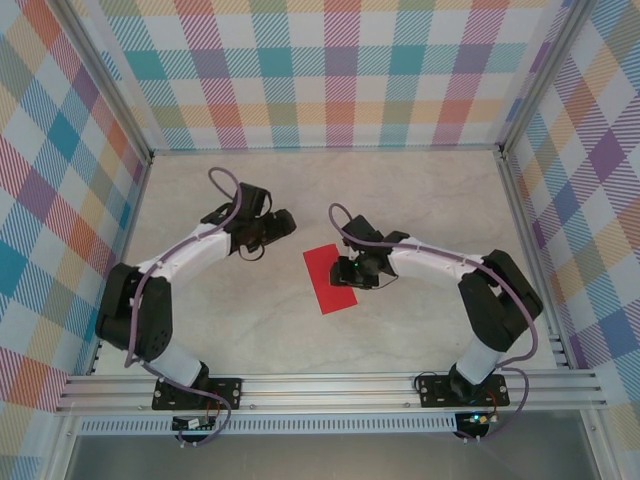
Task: Fold a paper plane with a square sheet of paper (pick it up from the middle)
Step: First fold in half a square sheet of paper at the center of the table, then move the square sheet of paper to the center of the table.
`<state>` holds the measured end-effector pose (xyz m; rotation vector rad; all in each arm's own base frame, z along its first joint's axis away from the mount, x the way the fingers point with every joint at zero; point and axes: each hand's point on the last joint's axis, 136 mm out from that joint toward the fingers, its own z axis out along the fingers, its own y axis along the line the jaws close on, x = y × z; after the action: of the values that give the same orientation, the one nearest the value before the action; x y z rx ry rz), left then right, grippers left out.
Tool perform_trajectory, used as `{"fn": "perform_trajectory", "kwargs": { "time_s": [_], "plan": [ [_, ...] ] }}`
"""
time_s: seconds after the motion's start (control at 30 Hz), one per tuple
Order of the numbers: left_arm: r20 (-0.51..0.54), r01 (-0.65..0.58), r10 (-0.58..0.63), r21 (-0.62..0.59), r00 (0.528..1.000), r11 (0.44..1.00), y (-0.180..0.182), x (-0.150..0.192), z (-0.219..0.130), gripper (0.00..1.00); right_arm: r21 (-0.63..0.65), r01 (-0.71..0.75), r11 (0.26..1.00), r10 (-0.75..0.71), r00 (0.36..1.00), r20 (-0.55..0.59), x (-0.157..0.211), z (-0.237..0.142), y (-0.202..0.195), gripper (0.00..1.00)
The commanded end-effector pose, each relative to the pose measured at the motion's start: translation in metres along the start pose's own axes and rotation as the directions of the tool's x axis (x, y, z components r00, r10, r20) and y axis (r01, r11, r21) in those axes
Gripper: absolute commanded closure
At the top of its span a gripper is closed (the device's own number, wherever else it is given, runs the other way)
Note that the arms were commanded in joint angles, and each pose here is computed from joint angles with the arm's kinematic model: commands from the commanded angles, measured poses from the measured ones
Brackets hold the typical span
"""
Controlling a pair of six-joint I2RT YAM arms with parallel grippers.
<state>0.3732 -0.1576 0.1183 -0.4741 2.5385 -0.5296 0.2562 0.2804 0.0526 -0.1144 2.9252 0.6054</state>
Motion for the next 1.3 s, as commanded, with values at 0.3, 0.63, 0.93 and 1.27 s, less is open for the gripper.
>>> {"fn": "perform_trajectory", "kwargs": {
  "time_s": [0.3, 0.63, 0.93, 1.27],
  "plan": [
    [0.038, 0.067, -0.064, -0.093, 0.997, 0.993, 0.067, 0.026, -0.031, 0.03, 0.263, 0.057, 0.963, -0.032, 0.995, -0.096, 0.033, 0.044, -0.008, 0.54],
    [-0.009, 0.090, -0.091, -0.084, 0.996, 0.992, 0.077, 0.048, -0.030, 0.00, 0.155, -0.075, 0.985, 0.100, 0.983, -0.156, 0.088, 0.042, 0.027, 0.55],
    [-0.082, 0.089, -0.089, 0.002, 0.993, 0.996, 0.068, 0.068, -0.033, 0.00, 0.261, 0.115, 0.958, -0.126, 0.992, 0.025, 0.014, 0.005, 0.036, 0.43],
    [-0.180, 0.121, -0.108, 0.064, 0.978, 0.991, 0.064, 0.095, -0.032, 0.02, 0.287, 0.178, 0.941, -0.179, 0.984, -0.025, -0.014, 0.037, 0.032, 0.34]
  ]
}}
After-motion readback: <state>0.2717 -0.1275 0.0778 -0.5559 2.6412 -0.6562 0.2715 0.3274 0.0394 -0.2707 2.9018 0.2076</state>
